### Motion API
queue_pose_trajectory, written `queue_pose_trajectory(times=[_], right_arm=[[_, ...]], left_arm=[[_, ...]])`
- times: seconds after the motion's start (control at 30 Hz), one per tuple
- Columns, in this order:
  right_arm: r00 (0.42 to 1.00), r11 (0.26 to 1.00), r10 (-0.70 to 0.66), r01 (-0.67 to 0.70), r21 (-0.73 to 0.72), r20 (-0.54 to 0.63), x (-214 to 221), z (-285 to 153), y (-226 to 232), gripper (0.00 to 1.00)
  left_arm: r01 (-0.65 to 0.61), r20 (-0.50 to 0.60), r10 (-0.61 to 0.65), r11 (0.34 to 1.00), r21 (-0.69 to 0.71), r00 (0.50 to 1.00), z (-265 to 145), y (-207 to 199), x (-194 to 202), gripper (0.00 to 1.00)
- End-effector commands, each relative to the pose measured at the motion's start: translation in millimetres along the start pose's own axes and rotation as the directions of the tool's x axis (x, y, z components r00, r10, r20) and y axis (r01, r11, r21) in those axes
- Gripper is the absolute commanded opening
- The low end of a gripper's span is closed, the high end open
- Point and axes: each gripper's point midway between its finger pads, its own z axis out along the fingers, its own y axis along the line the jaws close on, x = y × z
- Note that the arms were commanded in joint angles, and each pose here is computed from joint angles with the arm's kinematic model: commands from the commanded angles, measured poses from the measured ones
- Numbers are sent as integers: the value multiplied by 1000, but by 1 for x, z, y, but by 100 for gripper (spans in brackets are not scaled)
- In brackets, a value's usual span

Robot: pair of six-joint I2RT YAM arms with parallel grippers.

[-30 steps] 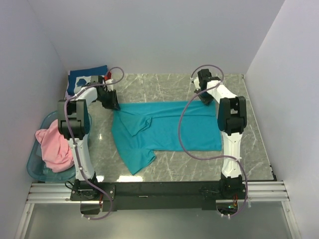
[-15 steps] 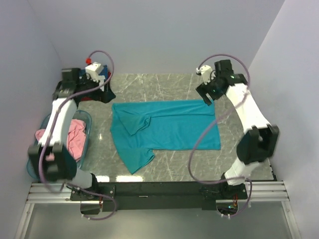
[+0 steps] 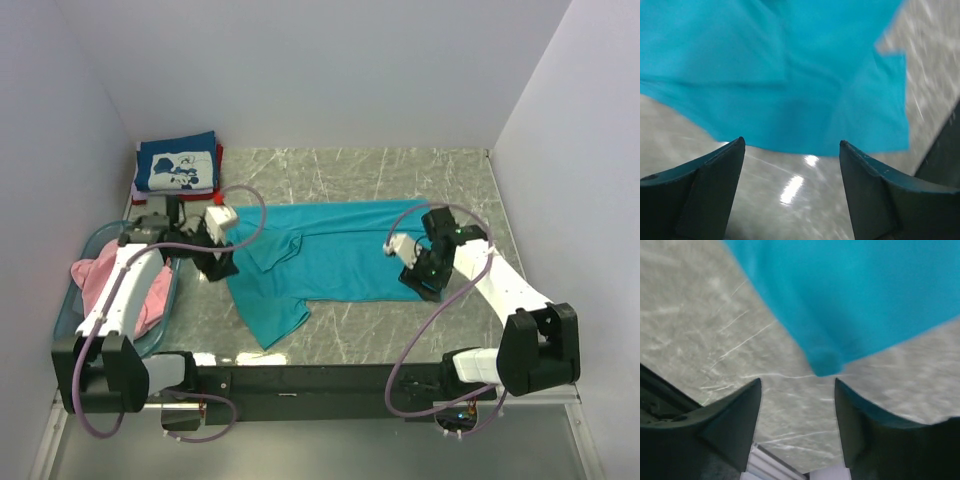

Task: Fold and stack the t-shirts
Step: Fold the tshirt

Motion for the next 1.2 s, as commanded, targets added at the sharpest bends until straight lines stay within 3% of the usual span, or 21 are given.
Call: queue_pose_trajectory(times=[0.0,0.03,0.13,0.87,1.07,1.17], right_arm=[[997,995,-74,75,62,-9,7,13,-2,62],[997,993,-75,76,87,-15,8,17,-8,55],[996,992,-80,85,98,-51,16,30,-10,48],[986,990,-102,114,85,-132,46,65,-3,46],[984,988,-99,115,106,-146,46,64,-7,24],[984,989,-91,108,106,-150,47,64,-8,11]], left_arm=[[-67,-148,87,989,135,985,11,-37,51,81],[-86,-159,110,985,148,981,16,-43,54,80],[-134,-183,153,985,112,971,23,-44,61,79],[-218,-309,254,965,149,916,42,-55,104,75],[-249,-329,282,959,138,901,49,-54,107,57],[-260,-326,293,955,141,899,54,-55,103,55]])
